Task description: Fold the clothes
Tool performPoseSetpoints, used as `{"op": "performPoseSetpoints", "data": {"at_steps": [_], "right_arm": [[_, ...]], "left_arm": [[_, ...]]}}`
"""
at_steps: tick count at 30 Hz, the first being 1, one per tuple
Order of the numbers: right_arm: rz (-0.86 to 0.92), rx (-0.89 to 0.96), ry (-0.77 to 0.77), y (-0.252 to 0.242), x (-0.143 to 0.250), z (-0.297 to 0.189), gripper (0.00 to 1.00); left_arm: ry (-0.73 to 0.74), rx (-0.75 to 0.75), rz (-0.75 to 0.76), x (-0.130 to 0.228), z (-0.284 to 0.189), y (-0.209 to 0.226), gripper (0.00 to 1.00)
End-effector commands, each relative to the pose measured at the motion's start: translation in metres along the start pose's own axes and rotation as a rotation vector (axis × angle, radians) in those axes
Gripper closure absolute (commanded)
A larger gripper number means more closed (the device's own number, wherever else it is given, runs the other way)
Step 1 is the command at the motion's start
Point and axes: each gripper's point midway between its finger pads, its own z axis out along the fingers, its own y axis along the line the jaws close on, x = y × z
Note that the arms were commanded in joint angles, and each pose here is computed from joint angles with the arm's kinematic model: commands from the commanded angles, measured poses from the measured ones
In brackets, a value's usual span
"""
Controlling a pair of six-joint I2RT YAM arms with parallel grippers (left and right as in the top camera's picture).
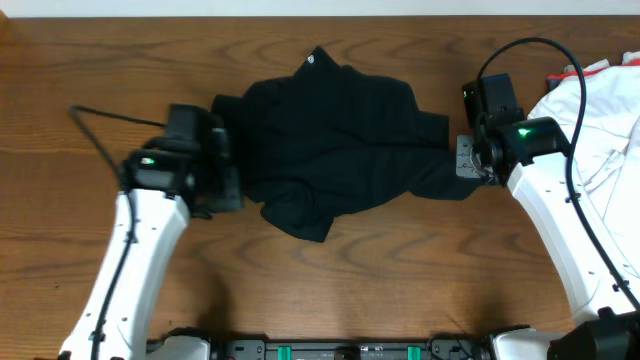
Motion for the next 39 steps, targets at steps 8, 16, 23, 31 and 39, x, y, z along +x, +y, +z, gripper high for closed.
{"op": "performPoseSetpoints", "data": {"at_steps": [8, 16, 23, 31, 39], "right_arm": [[0.06, -0.013, -0.031, -0.002, -0.006, -0.007, 0.91], [0.063, -0.041, -0.032, 0.002, -0.007, -0.007, 0.9], [0.061, -0.04, -0.029, 0.002, -0.006, -0.007, 0.9], [0.061, -0.045, -0.028, 0.003, -0.006, -0.007, 0.9], [0.06, -0.058, -0.024, 0.005, -0.006, -0.007, 0.9]], "left_arm": [[0.148, 0.122, 0.46, 0.073, 0.056, -0.094, 0.7], [0.174, 0.081, 0.564, 0.079, 0.108, -0.121, 0.61], [0.208, 0.063, 0.534, 0.078, 0.142, -0.123, 0.59], [0.172, 0.0, 0.54, 0.068, 0.158, -0.117, 0.61], [0.147, -0.086, 0.474, 0.055, 0.135, -0.108, 0.94]]}}
